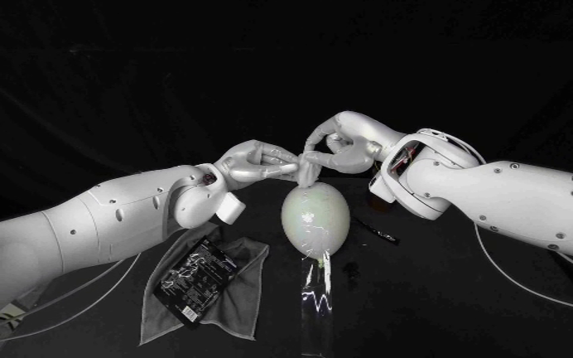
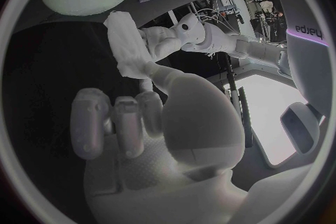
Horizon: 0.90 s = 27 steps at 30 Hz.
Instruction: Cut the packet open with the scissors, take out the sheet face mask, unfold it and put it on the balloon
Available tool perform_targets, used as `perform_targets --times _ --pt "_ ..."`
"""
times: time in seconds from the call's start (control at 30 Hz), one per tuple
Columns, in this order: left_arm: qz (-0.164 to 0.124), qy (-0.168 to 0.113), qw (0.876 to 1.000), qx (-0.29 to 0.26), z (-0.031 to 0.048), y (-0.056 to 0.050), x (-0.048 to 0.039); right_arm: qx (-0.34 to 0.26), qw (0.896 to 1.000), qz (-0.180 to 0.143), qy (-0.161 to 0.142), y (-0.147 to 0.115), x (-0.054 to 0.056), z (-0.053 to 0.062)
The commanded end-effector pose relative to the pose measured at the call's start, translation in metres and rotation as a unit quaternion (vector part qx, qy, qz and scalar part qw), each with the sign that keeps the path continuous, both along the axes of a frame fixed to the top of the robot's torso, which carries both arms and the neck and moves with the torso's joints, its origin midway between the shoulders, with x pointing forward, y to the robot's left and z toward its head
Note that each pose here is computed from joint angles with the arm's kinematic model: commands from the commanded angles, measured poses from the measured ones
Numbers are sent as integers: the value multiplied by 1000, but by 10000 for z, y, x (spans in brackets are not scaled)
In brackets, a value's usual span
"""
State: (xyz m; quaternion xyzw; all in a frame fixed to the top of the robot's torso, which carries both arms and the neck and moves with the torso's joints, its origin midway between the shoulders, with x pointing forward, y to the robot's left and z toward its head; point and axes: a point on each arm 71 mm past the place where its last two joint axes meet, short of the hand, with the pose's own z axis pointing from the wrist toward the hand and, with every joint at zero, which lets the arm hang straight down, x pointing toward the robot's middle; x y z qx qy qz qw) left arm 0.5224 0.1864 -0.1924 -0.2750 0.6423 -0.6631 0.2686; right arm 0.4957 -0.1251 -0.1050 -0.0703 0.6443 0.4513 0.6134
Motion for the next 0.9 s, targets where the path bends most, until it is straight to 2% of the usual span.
perform_targets --times 0.03,0.9 --pt "6 -13 1000 18 6 -10 11 0 1000 1 -8 5 -2 13" --pt "6 -28 1000 10 34 -81 -7 -4 1000 -4 -2 3 23 2"
